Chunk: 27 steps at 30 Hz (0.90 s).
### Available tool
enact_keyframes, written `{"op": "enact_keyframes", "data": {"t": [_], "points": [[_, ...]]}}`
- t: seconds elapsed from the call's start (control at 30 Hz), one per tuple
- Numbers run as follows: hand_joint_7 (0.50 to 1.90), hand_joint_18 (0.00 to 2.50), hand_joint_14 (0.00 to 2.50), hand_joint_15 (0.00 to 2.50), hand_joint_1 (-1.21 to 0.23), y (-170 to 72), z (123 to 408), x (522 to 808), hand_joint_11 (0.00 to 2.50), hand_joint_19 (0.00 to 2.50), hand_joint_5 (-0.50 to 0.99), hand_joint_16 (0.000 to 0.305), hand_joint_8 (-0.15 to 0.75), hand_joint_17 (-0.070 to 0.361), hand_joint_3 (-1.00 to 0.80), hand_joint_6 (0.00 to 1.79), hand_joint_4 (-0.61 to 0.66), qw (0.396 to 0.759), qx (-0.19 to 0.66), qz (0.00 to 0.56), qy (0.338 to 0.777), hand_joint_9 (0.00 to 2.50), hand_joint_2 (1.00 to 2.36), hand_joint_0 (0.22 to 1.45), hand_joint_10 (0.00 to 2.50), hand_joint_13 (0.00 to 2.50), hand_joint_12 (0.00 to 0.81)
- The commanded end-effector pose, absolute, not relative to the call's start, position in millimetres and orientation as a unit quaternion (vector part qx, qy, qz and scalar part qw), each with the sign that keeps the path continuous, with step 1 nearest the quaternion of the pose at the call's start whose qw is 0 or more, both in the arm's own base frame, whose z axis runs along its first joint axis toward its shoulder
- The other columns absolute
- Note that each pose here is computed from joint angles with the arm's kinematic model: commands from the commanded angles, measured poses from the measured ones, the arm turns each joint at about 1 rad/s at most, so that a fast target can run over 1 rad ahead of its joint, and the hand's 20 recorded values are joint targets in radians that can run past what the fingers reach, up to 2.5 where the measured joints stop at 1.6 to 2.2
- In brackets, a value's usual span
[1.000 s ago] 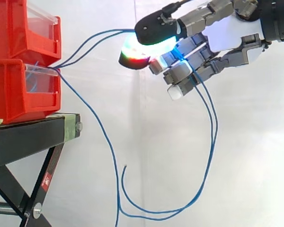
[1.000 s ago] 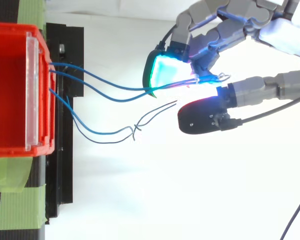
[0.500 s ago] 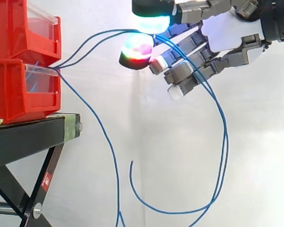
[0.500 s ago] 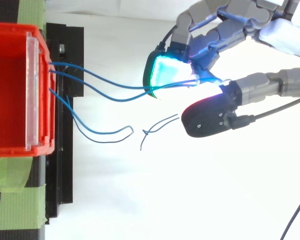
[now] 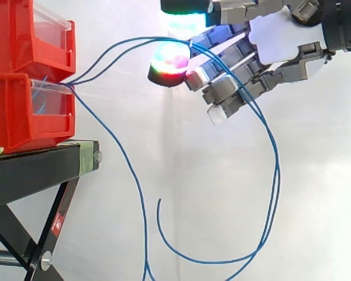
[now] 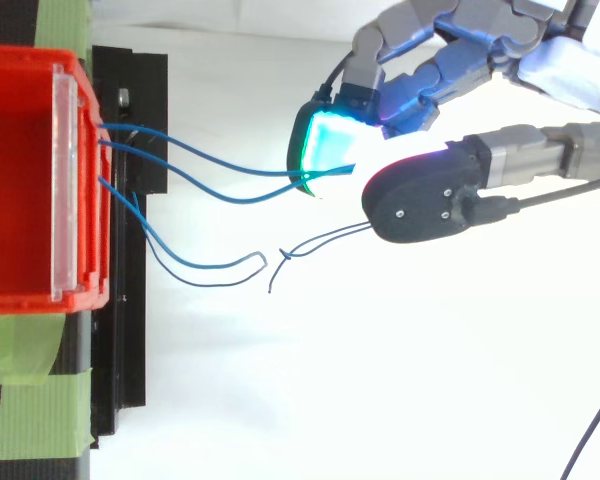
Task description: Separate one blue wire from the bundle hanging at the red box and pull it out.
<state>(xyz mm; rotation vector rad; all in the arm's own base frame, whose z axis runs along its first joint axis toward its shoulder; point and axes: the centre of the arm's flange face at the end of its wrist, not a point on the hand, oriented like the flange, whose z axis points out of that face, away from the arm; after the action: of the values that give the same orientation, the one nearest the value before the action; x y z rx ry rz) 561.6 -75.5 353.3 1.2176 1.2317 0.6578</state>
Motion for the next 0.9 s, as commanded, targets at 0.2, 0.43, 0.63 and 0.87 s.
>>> {"op": "enact_keyframes", "data": {"t": [0.2,0.43,0.63,0.87], "points": [[0.85,0.78,0.46,1.47,-0.67,-75.6,353.1,561.5,1.44,0.73,-0.23,0.051,0.320,0.114,-0.28,0.93,0.11,0.601,0.525,0.284,0.532,0.88,1.02,0.65,0.00,0.83,0.421],[0.85,0.78,0.46,1.45,-0.69,-75.6,353.1,561.5,1.45,0.73,-0.23,0.050,0.314,0.113,-0.27,0.93,0.11,0.601,0.525,0.284,0.532,0.88,1.02,0.66,0.01,0.84,0.417],[0.86,0.77,0.48,1.47,-0.64,-75.6,353.1,561.5,1.46,0.74,-0.23,0.051,0.317,0.116,-0.35,0.93,0.14,0.601,0.525,0.284,0.532,0.88,1.01,0.59,0.00,0.83,0.426],[0.86,0.76,0.48,1.46,-0.65,-74.8,353.1,561.6,1.47,0.74,-0.23,0.052,0.320,0.117,-0.36,0.93,0.14,0.601,0.525,0.284,0.532,0.88,1.01,0.57,0.00,0.83,0.428]]}}
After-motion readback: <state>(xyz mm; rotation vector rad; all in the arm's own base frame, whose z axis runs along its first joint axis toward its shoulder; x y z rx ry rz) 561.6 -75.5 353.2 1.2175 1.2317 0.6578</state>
